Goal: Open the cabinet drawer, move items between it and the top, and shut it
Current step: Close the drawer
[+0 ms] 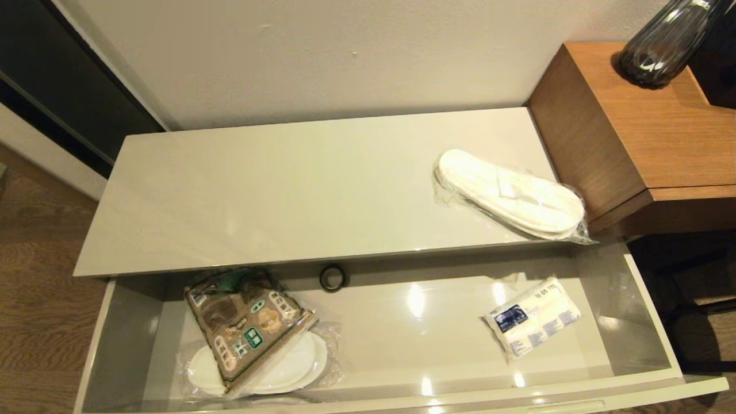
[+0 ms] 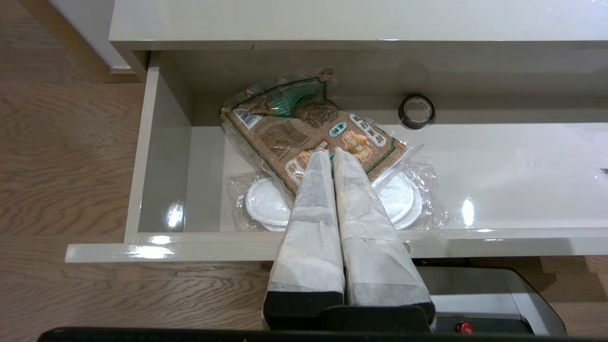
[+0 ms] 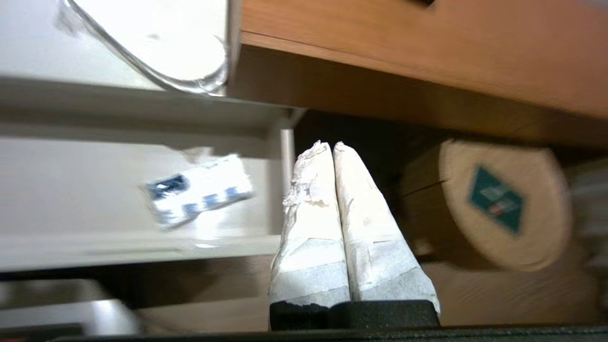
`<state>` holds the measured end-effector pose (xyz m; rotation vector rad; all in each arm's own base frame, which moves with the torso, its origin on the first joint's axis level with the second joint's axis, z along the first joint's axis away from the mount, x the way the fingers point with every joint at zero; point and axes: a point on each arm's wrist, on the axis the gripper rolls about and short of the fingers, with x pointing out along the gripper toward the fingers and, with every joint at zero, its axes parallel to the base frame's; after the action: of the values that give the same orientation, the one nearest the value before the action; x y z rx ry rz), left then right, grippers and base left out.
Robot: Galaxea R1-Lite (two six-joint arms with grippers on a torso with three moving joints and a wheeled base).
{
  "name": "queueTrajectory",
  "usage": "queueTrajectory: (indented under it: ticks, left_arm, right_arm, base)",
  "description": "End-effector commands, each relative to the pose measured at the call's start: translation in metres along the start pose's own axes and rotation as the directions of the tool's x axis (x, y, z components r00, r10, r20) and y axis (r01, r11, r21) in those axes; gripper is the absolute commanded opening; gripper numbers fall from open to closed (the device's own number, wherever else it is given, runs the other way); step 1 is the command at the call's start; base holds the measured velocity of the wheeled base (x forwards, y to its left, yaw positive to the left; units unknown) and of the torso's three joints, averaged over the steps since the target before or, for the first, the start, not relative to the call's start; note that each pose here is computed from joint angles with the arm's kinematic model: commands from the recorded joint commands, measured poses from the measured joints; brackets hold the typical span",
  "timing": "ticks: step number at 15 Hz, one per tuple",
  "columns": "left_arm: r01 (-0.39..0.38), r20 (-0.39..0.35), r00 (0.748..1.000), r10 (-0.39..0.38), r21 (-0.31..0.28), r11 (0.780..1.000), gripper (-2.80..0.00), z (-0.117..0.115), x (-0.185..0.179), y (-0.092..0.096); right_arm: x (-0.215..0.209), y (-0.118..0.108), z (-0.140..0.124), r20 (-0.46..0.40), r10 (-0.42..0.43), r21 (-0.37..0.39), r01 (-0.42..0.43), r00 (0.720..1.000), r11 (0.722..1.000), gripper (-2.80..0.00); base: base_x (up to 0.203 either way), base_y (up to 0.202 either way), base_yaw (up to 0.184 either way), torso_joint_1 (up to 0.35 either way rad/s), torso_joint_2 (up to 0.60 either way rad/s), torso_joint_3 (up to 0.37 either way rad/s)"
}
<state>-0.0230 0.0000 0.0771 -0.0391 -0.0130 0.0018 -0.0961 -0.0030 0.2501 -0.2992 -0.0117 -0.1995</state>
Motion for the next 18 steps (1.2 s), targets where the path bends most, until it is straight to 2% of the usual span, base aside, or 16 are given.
queueTrajectory:
  ticks: [1,2,3,4,5,7,8,9,10,11,13,15,16,18]
  left_arm:
    - [0.001,0.0,1.0,-0.001,-0.001,1.0,-2.8,0.0,0.0,0.0]
    - [-0.001,0.001,1.0,0.001,-0.001,1.0,-2.8,0.0,0.0,0.0]
    - [-0.001,-0.001,1.0,0.001,-0.001,1.0,-2.8,0.0,0.0,0.0]
    - [-0.001,0.0,1.0,0.001,-0.001,1.0,-2.8,0.0,0.0,0.0]
    - [-0.001,-0.001,1.0,0.001,-0.001,1.0,-2.8,0.0,0.0,0.0]
    - [0.0,-0.001,1.0,0.0,-0.001,1.0,-2.8,0.0,0.0,0.0]
    - [0.0,-0.001,1.0,0.0,-0.001,1.0,-2.8,0.0,0.0,0.0]
    - [0.0,-0.001,1.0,0.0,-0.001,1.0,-2.8,0.0,0.0,0.0]
    - [0.0,-0.002,1.0,0.0,-0.001,1.0,-2.8,0.0,0.0,0.0]
    - [0.0,-0.001,1.0,0.0,-0.001,1.0,-2.8,0.0,0.0,0.0]
    - [-0.001,0.001,1.0,0.001,-0.001,1.0,-2.8,0.0,0.0,0.0]
    - [-0.001,-0.001,1.0,0.001,-0.001,1.0,-2.8,0.0,0.0,0.0]
    - [0.0,0.0,1.0,0.0,-0.001,1.0,-2.8,0.0,0.0,0.0]
    - [-0.001,0.0,1.0,0.001,-0.001,1.0,-2.8,0.0,0.0,0.0]
  right_arm:
    - [0.058,0.007,0.016,-0.211,0.066,0.085,-0.049,0.975,0.995,-2.8]
    - [0.074,0.015,0.004,-0.296,0.111,0.126,-0.077,0.949,0.989,-2.8]
    - [0.088,0.024,-0.014,-0.385,0.172,0.161,-0.117,0.907,0.98,-2.8]
    - [0.1,0.033,-0.034,-0.471,0.235,0.194,-0.161,0.85,0.968,-2.8]
    - [0.109,0.041,-0.052,-0.548,0.283,0.22,-0.191,0.787,0.957,-2.8]
    - [0.122,0.056,-0.089,-0.696,0.354,0.272,-0.228,0.624,0.935,-2.8]
    - [0.124,0.061,-0.102,-0.735,0.377,0.292,-0.238,0.563,0.926,-2.8]
    - [0.129,0.064,-0.11,-0.763,0.392,0.308,-0.244,0.515,0.92,-2.8]
    - [0.137,0.067,-0.115,-0.787,0.398,0.32,-0.24,0.471,0.916,-2.8]
    - [0.146,0.07,-0.119,-0.803,0.402,0.337,-0.221,0.44,0.915,-2.8]
    - [0.168,0.076,-0.124,-0.821,0.409,0.367,-0.182,0.399,0.912,-2.8]
    - [0.186,0.087,-0.131,-0.839,0.425,0.388,-0.174,0.34,0.905,-2.8]
    - [0.194,0.095,-0.135,-0.845,0.439,0.402,-0.179,0.306,0.898,-2.8]
    - [0.203,0.114,-0.142,-0.863,0.456,0.421,-0.187,0.218,0.887,-2.8]
  base:
    - [0.0,0.0,0.0,0.0,0.0,0.0]
    - [0.0,0.0,0.0,0.0,0.0,0.0]
    - [0.0,0.0,0.0,0.0,0.0,0.0]
    - [0.0,0.0,0.0,0.0,0.0,0.0]
    - [0.0,0.0,0.0,0.0,0.0,0.0]
    - [0.0,0.0,0.0,0.0,0.0,0.0]
    - [0.0,0.0,0.0,0.0,0.0,0.0]
    - [0.0,0.0,0.0,0.0,0.0,0.0]
    - [0.0,0.0,0.0,0.0,0.0,0.0]
    - [0.0,0.0,0.0,0.0,0.0,0.0]
    - [0.0,0.0,0.0,0.0,0.0,0.0]
    - [0.0,0.0,0.0,0.0,0.0,0.0]
    - [0.0,0.0,0.0,0.0,0.0,0.0]
    - [0.0,0.0,0.0,0.0,0.0,0.0]
